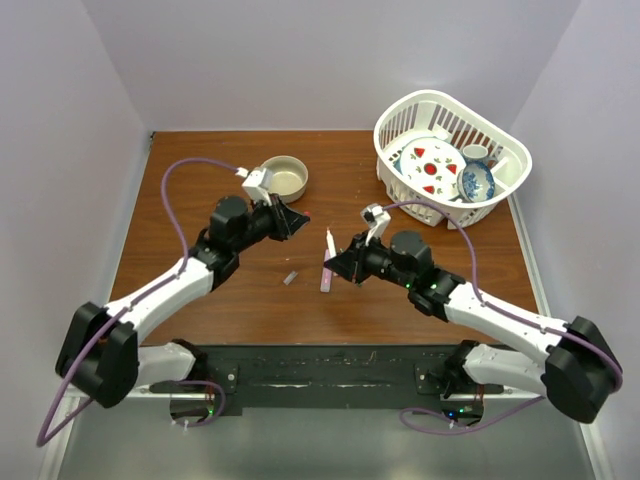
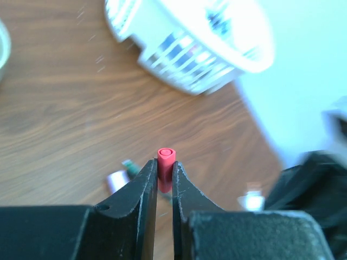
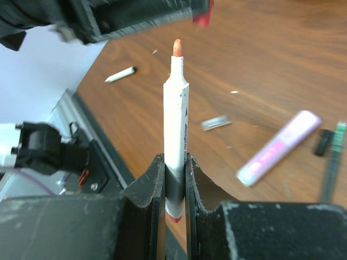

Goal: Insert the pens into the pen caps

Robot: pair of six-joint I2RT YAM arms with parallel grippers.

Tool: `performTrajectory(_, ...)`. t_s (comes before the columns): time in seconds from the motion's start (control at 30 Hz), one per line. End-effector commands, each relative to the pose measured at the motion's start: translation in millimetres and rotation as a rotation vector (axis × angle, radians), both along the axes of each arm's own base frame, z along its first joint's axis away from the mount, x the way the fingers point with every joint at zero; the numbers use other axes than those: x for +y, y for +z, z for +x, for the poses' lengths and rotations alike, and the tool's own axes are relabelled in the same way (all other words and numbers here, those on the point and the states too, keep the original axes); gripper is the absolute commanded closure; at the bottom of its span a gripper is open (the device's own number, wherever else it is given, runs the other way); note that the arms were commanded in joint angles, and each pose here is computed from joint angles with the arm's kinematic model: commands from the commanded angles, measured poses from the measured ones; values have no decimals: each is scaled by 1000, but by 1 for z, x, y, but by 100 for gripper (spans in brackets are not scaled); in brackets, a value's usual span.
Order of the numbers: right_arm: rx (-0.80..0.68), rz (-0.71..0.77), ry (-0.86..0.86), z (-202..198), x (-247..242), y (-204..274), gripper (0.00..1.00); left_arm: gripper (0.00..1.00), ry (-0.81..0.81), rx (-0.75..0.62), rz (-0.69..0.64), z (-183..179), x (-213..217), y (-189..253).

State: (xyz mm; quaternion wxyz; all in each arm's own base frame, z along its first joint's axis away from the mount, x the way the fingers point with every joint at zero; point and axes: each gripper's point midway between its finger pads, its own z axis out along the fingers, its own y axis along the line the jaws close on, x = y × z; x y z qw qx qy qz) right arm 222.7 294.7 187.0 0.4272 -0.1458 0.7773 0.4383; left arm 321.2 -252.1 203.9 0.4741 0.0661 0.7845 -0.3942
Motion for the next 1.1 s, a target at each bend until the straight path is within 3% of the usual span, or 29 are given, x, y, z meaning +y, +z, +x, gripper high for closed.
performTrajectory(0.0, -113, 129, 34, 5, 22, 47, 100, 100, -25, -180, -373, -19, -6, 90)
performTrajectory(0.27, -101, 135, 56, 10, 40, 51, 100, 100, -58, -222, -483, -40, -1, 111)
performTrajectory(1.07, -107, 135, 68, 9, 51, 59, 100, 100, -44, -166, -434, -39, -1, 86)
